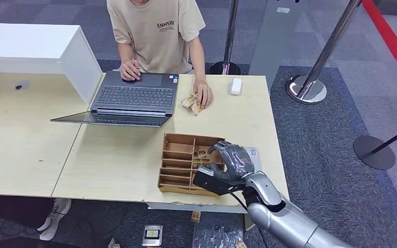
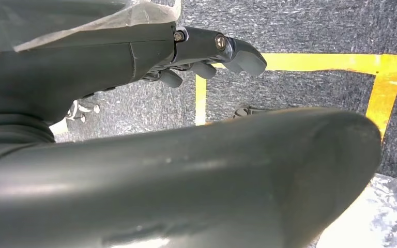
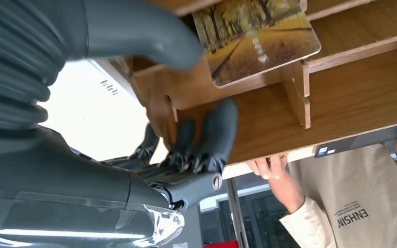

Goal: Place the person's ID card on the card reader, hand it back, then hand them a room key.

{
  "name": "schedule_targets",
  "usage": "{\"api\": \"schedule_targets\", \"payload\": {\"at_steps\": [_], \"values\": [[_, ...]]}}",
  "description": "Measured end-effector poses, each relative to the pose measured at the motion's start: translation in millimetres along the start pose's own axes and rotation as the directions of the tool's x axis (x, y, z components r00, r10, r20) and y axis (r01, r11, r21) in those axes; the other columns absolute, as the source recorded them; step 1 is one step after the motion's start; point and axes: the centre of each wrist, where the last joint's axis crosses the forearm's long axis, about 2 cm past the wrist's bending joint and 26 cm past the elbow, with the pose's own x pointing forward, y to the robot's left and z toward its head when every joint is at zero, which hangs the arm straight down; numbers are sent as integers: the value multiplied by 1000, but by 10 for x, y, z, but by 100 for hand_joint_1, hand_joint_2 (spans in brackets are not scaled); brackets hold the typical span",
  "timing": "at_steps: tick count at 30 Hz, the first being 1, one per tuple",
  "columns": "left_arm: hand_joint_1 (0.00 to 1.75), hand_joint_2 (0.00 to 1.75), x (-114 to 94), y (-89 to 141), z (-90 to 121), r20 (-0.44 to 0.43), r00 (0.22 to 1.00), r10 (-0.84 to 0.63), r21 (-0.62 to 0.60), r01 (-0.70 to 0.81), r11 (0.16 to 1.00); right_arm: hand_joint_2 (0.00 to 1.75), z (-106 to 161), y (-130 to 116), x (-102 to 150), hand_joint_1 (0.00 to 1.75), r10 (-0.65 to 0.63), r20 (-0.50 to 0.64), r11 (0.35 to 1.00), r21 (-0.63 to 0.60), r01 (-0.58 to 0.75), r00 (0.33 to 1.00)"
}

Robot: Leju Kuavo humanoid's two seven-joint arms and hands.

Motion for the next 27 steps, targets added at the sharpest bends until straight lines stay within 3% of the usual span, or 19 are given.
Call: {"api": "schedule_targets", "payload": {"at_steps": [17,21,24,25,27], "values": [[0,0,4,-128,19,3,1000,-8,-7,8,1000,175,-74,-32,-49,174,20,-10,999,35,-20,1000],[0,0,6,-141,21,2,1000,-7,-9,7,1000,175,-79,-30,-57,142,24,-11,999,30,-24,1000],[0,0,6,-147,22,1,1000,-5,-10,5,1000,175,-75,-23,-60,146,27,-13,1000,7,-27,1000],[0,0,6,-147,22,1,1000,-4,-11,4,1000,175,-75,-24,-59,136,28,-15,1000,-3,-28,1000],[0,0,6,-147,22,-1,1000,-2,-11,2,1000,175,-75,-27,-56,77,31,-17,999,-20,-31,999]]}}
